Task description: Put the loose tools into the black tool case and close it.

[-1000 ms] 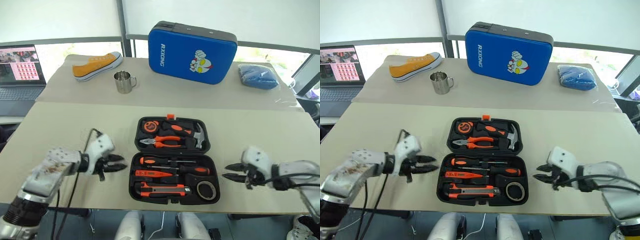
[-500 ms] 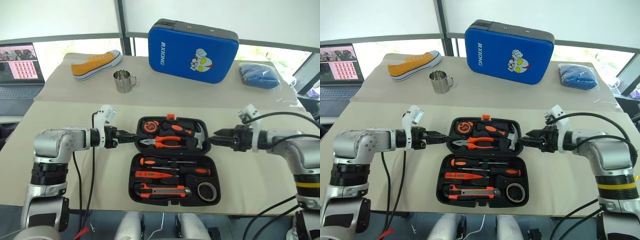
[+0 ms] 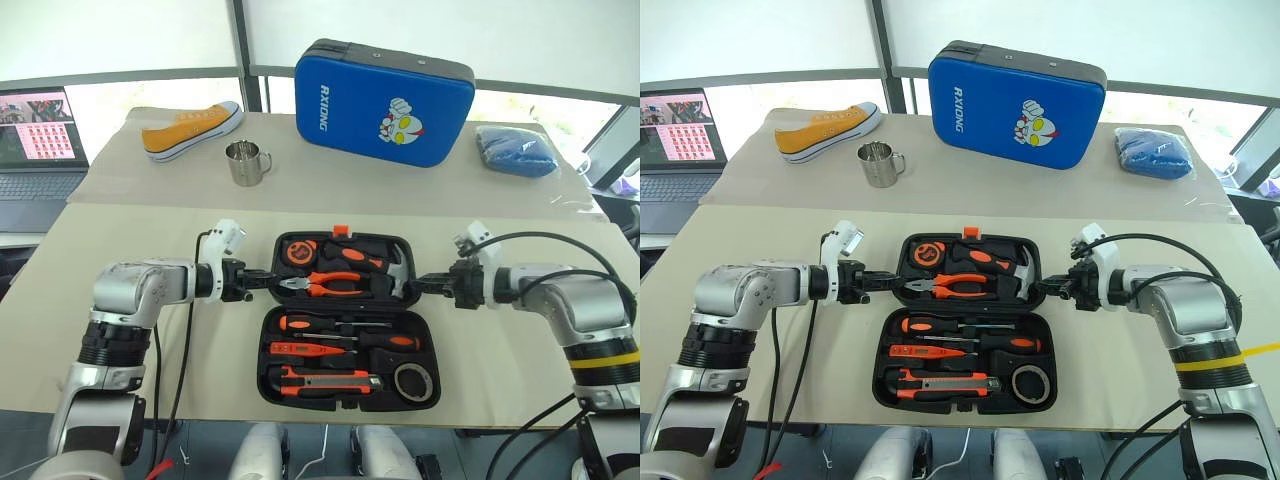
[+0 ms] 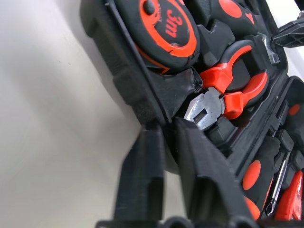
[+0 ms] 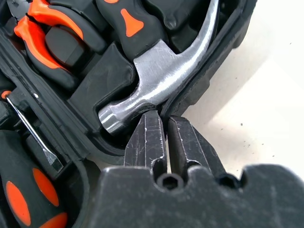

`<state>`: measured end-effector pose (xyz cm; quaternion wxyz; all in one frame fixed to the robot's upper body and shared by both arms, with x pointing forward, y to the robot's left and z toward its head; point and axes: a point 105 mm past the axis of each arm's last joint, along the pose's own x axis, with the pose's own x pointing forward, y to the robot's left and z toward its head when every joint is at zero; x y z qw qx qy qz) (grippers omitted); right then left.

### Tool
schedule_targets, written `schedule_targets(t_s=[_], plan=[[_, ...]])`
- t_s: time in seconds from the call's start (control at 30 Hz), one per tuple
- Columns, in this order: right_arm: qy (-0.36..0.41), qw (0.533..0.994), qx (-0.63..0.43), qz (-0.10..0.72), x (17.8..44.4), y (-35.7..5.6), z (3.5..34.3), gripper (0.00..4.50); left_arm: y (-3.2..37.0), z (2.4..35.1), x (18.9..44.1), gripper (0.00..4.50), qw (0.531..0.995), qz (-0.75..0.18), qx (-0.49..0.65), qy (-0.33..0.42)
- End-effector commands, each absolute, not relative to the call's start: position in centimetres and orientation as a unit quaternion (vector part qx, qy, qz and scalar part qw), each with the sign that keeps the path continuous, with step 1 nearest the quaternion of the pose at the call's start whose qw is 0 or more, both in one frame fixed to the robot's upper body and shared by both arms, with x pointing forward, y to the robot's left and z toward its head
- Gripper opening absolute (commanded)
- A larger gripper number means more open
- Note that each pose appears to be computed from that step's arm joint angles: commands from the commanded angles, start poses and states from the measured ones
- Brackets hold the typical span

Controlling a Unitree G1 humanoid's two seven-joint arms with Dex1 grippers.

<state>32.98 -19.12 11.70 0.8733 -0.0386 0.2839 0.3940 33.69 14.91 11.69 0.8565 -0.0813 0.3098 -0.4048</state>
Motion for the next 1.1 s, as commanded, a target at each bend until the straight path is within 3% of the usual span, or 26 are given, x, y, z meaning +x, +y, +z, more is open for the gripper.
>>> schedule_targets(t_s=[0.03, 0.2, 0.33, 0.53, 0.87, 1.1], plan=[[0.263, 0.873, -0.049, 0.407, 33.1, -18.6, 12.6, 0.00, 14.5, 11.4, 33.9, 0.02, 0.856, -0.408, -0.077, 0.309], [0.227, 0.883, -0.045, 0.407, 33.6, -18.1, 13.9, 0.00, 14.2, 11.9, 33.8, 0.02, 0.857, -0.419, -0.081, 0.288], [0.134, 0.907, -0.051, 0.395, 34.6, -17.3, 17.3, 0.00, 12.7, 15.8, 34.0, 0.02, 0.868, -0.462, -0.059, 0.173], [0.058, 0.922, -0.064, 0.378, 34.7, -16.6, 19.8, 0.00, 11.7, 18.5, 33.5, 0.02, 0.886, -0.460, -0.008, 0.066], [0.017, 0.933, -0.135, 0.334, 32.0, -16.1, 16.3, 0.00, 11.9, 14.2, 32.1, 0.02, 0.893, -0.409, 0.185, -0.026], [-0.048, 0.938, -0.208, 0.273, 30.2, -16.5, 14.6, 0.00, 14.4, 15.0, 32.7, 0.02, 0.932, -0.274, 0.210, -0.113]])
